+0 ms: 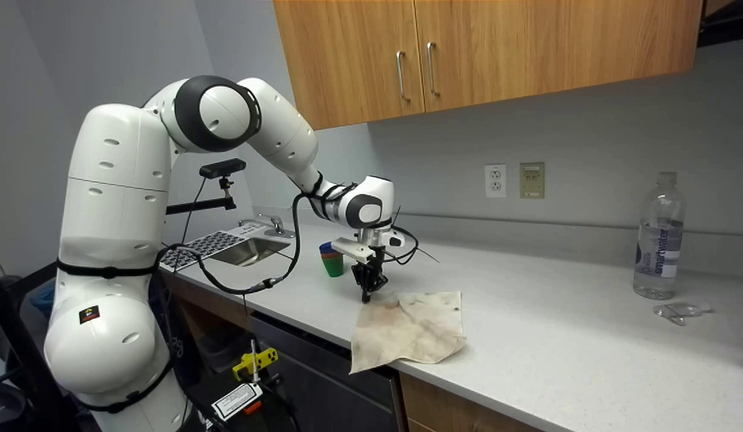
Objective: Unfold the towel on the table.
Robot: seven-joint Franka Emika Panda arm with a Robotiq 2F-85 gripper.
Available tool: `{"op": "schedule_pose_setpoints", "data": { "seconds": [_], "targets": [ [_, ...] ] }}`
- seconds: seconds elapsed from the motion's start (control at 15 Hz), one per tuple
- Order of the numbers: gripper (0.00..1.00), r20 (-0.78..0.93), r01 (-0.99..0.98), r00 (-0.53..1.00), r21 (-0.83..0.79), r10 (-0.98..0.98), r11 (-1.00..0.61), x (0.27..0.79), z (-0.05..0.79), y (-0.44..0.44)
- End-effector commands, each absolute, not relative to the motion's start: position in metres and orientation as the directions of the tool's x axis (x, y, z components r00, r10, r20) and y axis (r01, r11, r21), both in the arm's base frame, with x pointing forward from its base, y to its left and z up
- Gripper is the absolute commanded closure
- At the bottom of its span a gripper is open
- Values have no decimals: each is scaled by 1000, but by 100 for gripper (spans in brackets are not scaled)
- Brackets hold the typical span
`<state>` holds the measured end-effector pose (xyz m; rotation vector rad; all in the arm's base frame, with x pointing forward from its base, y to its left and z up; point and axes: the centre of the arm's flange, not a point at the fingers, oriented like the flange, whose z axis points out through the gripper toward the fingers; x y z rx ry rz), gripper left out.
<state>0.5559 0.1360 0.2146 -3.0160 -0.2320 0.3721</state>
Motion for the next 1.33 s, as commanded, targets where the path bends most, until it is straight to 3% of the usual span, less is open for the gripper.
{"op": "schedule_pose_setpoints", "data": {
  "seconds": [0.0, 0.4, 1.27],
  "targets": [
    [100, -216, 130, 966, -75, 143, -989, 546, 206, 126],
    [100, -184, 118, 973, -123, 139, -985, 569, 191, 142],
    [100, -21, -15, 1000, -237, -10, -971, 671, 203, 172]
  ]
}}
